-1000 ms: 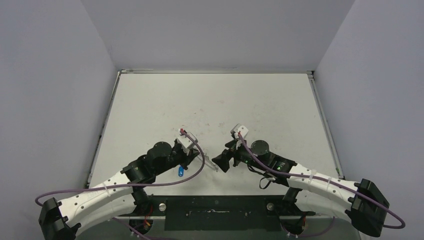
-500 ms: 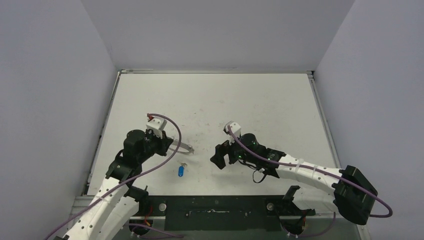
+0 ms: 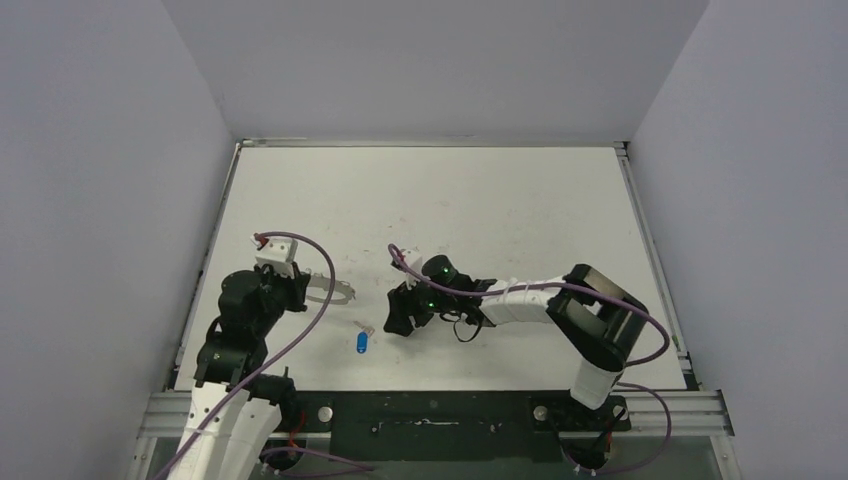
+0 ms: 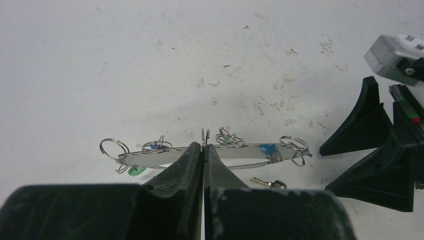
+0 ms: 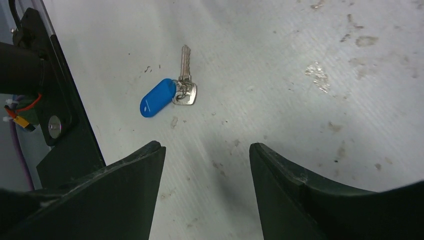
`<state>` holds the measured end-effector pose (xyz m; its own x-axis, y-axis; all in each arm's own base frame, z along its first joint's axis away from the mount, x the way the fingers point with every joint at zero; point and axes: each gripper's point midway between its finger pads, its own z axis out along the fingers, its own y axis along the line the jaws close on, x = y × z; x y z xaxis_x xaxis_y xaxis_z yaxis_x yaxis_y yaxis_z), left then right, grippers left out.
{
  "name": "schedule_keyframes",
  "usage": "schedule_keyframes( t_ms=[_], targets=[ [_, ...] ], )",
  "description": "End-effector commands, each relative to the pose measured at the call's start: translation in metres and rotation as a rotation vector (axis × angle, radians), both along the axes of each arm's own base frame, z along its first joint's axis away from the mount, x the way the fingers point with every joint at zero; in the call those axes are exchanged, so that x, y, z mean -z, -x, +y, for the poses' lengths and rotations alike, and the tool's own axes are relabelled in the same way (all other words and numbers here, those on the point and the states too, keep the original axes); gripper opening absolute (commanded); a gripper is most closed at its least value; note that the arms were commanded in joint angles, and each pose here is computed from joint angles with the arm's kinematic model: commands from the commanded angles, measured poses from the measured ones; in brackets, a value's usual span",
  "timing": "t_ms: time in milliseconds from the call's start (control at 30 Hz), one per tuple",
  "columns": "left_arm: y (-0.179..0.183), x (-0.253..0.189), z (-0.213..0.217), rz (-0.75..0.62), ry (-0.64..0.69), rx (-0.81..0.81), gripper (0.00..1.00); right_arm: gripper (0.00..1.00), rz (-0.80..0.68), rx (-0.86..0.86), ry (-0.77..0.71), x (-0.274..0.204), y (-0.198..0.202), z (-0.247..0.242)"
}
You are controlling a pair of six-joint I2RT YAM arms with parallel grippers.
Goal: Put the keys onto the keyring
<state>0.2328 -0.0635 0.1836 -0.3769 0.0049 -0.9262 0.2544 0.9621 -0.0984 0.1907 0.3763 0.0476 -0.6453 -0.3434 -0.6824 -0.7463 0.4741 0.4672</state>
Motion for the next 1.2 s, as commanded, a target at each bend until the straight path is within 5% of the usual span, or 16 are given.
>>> schedule_keyframes(
  t_ms=[0,200,1167],
  targets=[
    [0.001,-0.014,0.018,-0.065,-0.029,-0.087,0.00,0.60,-0.038,-0.094,-0.132,-0.020,0.006,0.047],
    [0.001,-0.013,0.023,-0.065,-0.039,-0.112,0.00,0.38,0.011,-0.143,-0.112,0.008,0.019,0.075],
    [0.000,-0.011,0.018,-0.058,-0.030,-0.083,0.00,0.40,-0.177,-0.205,-0.078,-0.010,0.019,0.101]
  ],
)
